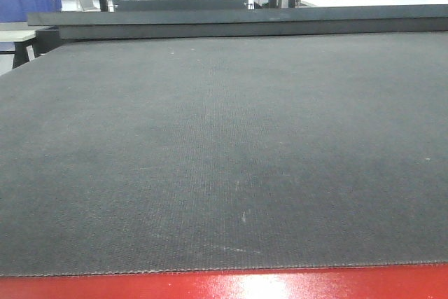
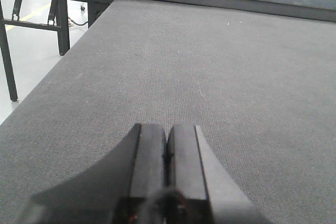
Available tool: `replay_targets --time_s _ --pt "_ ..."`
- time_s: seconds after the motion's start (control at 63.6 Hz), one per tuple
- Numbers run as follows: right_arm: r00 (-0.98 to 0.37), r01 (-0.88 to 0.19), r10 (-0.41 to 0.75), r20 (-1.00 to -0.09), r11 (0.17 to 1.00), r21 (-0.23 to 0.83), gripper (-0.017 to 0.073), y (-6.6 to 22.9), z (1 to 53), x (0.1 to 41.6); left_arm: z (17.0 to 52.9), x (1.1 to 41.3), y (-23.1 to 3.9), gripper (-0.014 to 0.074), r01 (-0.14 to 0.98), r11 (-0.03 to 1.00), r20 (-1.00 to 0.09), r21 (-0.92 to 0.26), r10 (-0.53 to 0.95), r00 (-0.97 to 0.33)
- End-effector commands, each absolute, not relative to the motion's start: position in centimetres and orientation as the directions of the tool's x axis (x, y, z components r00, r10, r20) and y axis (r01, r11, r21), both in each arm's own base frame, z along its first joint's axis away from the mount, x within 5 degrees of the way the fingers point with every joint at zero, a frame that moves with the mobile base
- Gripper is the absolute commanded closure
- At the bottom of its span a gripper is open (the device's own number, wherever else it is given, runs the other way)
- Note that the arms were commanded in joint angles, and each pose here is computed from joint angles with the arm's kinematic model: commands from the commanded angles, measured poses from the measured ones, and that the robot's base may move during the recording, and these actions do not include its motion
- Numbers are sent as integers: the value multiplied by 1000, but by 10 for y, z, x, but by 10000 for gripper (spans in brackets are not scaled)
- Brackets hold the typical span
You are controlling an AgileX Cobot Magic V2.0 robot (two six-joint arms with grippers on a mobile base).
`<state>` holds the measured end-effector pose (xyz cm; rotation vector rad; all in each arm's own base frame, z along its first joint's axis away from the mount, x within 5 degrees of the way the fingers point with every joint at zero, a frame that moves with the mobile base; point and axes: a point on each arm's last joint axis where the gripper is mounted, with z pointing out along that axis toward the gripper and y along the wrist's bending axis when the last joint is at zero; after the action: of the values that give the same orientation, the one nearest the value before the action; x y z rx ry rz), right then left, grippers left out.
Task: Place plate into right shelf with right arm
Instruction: 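Drive the base away from the table toward the steel shelf rack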
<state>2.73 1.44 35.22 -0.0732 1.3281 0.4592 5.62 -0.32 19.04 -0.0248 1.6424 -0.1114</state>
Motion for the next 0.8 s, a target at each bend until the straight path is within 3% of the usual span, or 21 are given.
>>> replay_targets --time_s 0.0,0.786 --pt "273 -346 307 -912 916 205 503 10 368 24 196 56 -3 640 61 994 -996 -93 -94 9" --pt "273 -348 308 -911 915 205 503 10 368 24 196 56 -3 640 61 994 -996 -93 -94 9"
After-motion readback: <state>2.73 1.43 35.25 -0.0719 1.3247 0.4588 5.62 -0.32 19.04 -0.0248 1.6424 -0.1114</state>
